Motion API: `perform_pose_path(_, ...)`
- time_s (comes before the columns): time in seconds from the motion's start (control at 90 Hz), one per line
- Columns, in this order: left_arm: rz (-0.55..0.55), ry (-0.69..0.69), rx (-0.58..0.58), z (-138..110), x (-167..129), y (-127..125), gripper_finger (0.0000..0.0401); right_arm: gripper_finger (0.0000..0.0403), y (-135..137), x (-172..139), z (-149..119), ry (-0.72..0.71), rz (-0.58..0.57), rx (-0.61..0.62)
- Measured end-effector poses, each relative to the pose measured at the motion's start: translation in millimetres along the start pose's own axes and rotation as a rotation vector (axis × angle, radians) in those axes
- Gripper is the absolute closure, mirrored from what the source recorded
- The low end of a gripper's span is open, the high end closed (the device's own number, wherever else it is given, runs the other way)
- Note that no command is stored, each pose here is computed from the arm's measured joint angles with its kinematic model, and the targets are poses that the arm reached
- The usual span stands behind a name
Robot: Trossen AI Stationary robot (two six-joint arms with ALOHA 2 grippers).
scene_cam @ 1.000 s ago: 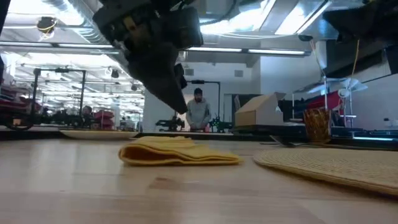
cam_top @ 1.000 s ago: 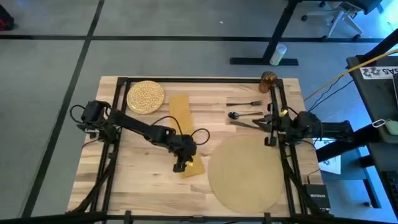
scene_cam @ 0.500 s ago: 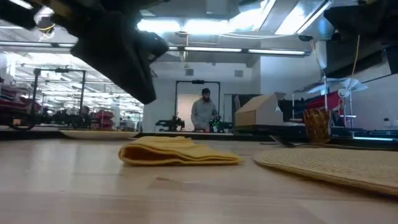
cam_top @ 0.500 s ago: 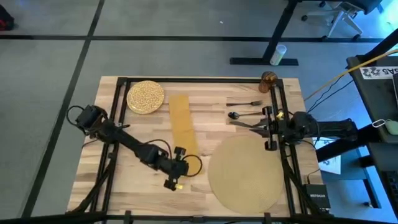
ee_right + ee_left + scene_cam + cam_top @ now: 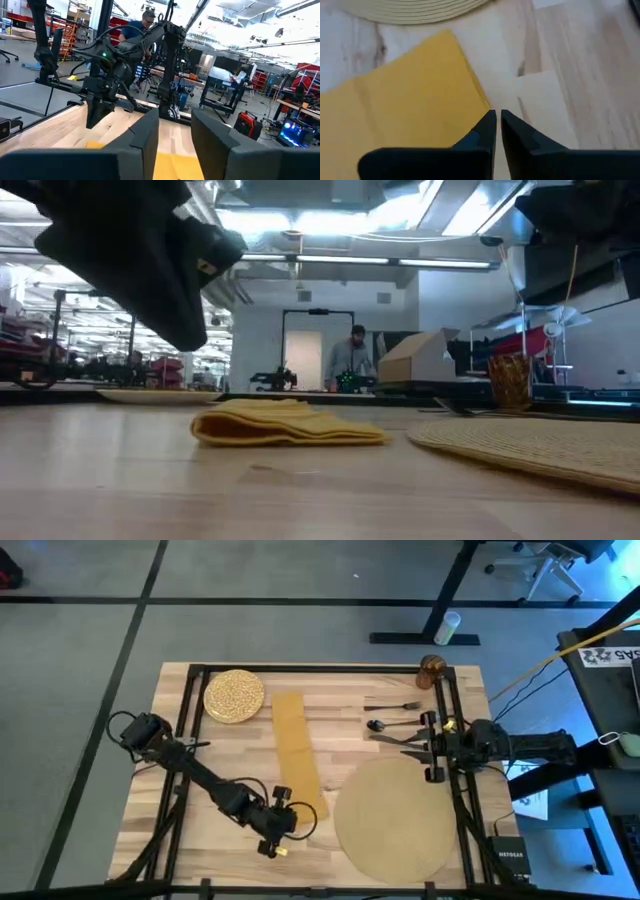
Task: Set table place
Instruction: Fold the yellow table napkin
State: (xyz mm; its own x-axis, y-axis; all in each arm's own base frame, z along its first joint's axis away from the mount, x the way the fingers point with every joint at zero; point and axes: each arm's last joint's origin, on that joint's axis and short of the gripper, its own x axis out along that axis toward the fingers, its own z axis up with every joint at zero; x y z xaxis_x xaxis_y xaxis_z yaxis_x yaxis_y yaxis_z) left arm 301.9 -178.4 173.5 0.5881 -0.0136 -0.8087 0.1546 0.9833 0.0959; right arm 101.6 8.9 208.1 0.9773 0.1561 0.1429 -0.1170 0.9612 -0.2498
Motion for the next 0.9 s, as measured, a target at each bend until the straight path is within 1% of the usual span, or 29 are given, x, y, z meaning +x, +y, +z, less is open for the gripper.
perform_pose_path(0.144, 0.018, 0.028, -0.025, -3.8, 11.9, 1.5, 0.0328, 0.0303, -0.1, 0.0, 0.0, 0.000, -0.001, 0.000)
perform_pose_path(0.244, 0.023, 0.050, -0.008, -7.3, 18.3, 0.1, 0.0300, 0.0303, -0.1, 0.0, 0.1, 0.000, -0.002, 0.000)
perform_pose_path(0.4, 0.016, 0.046, 0.019, -8.1, 18.0, -3.6, 0.0269, 0.0303, -0.1, 0.0, 0.0, 0.000, -0.002, 0.000)
perform_pose_path(0.5, 0.020, 0.044, 0.055, -9.4, 16.8, -7.5, 0.0256, 0.0303, -0.1, 0.0, 0.0, 0.001, -0.004, 0.000)
perform_pose_path(0.678, 0.069, 0.067, 0.139, -17.2, 27.6, -13.3, 0.0242, 0.0303, -0.4, 0.0, 0.1, 0.002, -0.012, 0.000)
perform_pose_path(0.778, 0.095, 0.067, 0.162, -19.4, 35.2, -14.4, 0.0237, 0.0303, -0.5, 0.0, 0.0, 0.004, -0.017, 0.000)
perform_pose_path(0.9, 0.156, 0.050, 0.169, -19.4, 36.4, -13.9, 0.0234, 0.0303, -0.5, 0.0, 0.0, 0.004, -0.017, 0.000)
